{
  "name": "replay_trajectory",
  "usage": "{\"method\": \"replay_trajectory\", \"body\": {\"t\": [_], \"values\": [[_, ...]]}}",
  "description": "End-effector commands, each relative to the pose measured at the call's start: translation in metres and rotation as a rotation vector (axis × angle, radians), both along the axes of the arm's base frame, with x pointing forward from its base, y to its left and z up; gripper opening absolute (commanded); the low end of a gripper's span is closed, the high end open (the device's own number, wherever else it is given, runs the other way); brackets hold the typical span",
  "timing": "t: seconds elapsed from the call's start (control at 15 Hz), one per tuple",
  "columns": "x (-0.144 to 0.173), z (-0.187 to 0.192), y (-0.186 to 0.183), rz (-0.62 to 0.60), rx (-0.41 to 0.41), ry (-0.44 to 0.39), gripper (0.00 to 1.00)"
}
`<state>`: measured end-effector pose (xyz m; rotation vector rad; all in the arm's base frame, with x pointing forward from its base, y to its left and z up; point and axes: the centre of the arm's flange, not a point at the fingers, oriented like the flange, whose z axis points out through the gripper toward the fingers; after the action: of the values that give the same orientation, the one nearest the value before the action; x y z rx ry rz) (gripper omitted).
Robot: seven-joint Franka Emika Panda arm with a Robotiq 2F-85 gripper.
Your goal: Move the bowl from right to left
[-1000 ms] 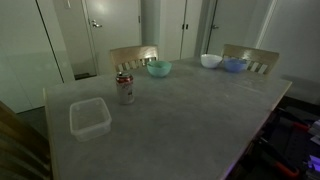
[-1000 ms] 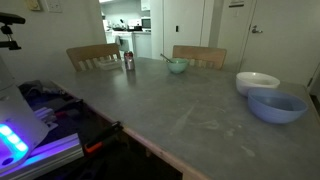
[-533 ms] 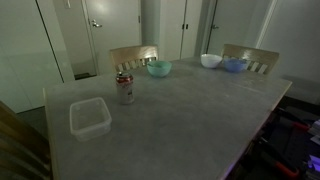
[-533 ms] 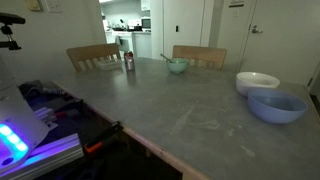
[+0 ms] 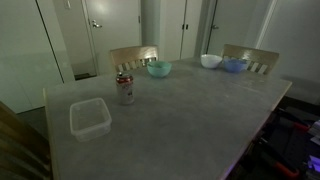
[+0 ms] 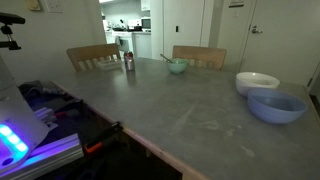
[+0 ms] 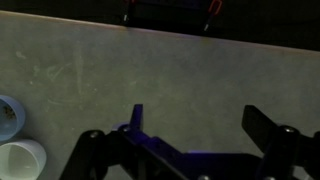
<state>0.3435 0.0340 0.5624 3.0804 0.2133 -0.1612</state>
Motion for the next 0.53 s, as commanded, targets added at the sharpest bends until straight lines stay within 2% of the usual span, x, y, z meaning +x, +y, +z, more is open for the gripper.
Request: {"method": "replay_trajectory", "body": {"t": [0.0, 0.47], "values": [[-0.0006, 0.0008, 0.0003, 0.001, 0.0, -0.002, 1.0], [0.0083, -0.0043, -0.0071, 0.011, 0.0, -0.023, 1.0]]}}
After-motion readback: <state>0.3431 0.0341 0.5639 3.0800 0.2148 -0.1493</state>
